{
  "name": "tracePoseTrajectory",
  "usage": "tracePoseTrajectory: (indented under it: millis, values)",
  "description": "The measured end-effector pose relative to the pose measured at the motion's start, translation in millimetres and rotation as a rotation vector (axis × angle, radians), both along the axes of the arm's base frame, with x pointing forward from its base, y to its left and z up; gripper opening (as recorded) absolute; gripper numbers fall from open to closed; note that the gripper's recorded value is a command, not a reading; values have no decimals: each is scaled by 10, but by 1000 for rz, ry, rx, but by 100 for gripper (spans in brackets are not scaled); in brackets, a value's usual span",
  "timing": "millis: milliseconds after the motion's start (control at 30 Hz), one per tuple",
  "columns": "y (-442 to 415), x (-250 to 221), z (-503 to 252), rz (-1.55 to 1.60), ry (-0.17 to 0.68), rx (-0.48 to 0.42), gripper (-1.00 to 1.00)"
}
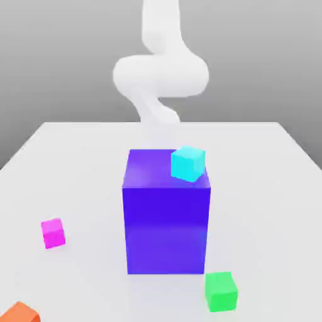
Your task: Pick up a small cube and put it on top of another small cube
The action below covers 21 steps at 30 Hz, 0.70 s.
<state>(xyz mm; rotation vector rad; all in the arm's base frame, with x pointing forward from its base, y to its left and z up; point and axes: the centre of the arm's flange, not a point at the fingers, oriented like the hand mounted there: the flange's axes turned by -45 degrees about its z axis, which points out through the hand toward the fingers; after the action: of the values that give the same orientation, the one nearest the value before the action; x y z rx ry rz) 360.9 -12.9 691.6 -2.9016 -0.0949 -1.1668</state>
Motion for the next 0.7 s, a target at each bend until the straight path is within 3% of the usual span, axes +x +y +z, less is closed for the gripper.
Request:
tracePoseTrajectory:
  millis: [700]
  values:
    - [-812,808,-1901,576,186,-166,0]
